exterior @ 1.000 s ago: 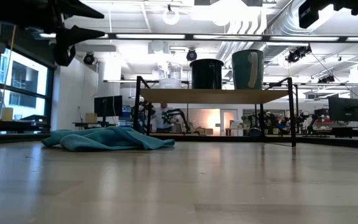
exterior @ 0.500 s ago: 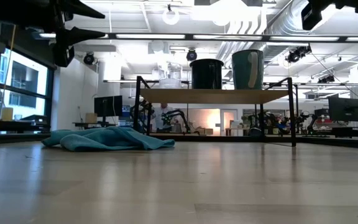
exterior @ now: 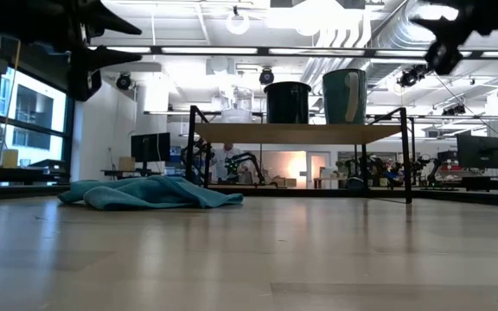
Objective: Stack small to large cups/mugs on shelf
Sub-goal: Return to Home Position
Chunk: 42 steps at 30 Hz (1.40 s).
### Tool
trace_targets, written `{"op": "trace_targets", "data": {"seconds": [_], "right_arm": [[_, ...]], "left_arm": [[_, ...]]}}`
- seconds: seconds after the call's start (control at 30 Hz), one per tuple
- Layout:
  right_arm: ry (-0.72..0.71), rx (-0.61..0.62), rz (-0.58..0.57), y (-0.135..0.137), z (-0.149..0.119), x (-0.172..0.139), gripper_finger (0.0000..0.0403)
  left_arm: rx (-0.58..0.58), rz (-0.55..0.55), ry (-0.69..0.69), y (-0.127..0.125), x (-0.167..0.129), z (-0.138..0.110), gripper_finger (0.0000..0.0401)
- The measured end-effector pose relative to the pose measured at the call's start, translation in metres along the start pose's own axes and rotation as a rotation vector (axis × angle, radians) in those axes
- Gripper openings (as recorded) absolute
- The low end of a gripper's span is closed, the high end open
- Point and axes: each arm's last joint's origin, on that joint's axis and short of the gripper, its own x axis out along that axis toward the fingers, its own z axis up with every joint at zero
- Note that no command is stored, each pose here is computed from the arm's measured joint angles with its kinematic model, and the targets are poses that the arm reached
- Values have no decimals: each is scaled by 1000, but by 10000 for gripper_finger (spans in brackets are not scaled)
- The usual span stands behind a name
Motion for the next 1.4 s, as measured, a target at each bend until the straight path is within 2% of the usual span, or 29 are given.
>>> {"op": "trace_targets", "data": {"seconds": [0.07, 0.13, 0.37, 0.5, 0.87, 1.23, 1.4], "right_arm": [[41, 75, -68, -4, -5, 0, 108], [54, 57, -95, -6, -7, 0, 108], [-142, -349, 67, 12, 10, -1, 108], [-134, -402, 71, 13, 9, -1, 108], [-125, -460, 57, 12, 8, -7, 108], [-235, -510, 34, 11, 8, -42, 108], [-262, -507, 41, 9, 4, -47, 108]], "left_arm": [[26, -20, 16, -1, 0, 0, 152], [78, -45, 20, -2, 0, 0, 152], [350, -193, -76, -15, -2, 9, 152], [456, -233, -107, -18, -3, 12, 152], [524, -196, -166, -18, -9, 16, 152], [543, -200, -183, -15, -25, 19, 152], [550, -155, -171, -12, -25, 18, 152]]}}
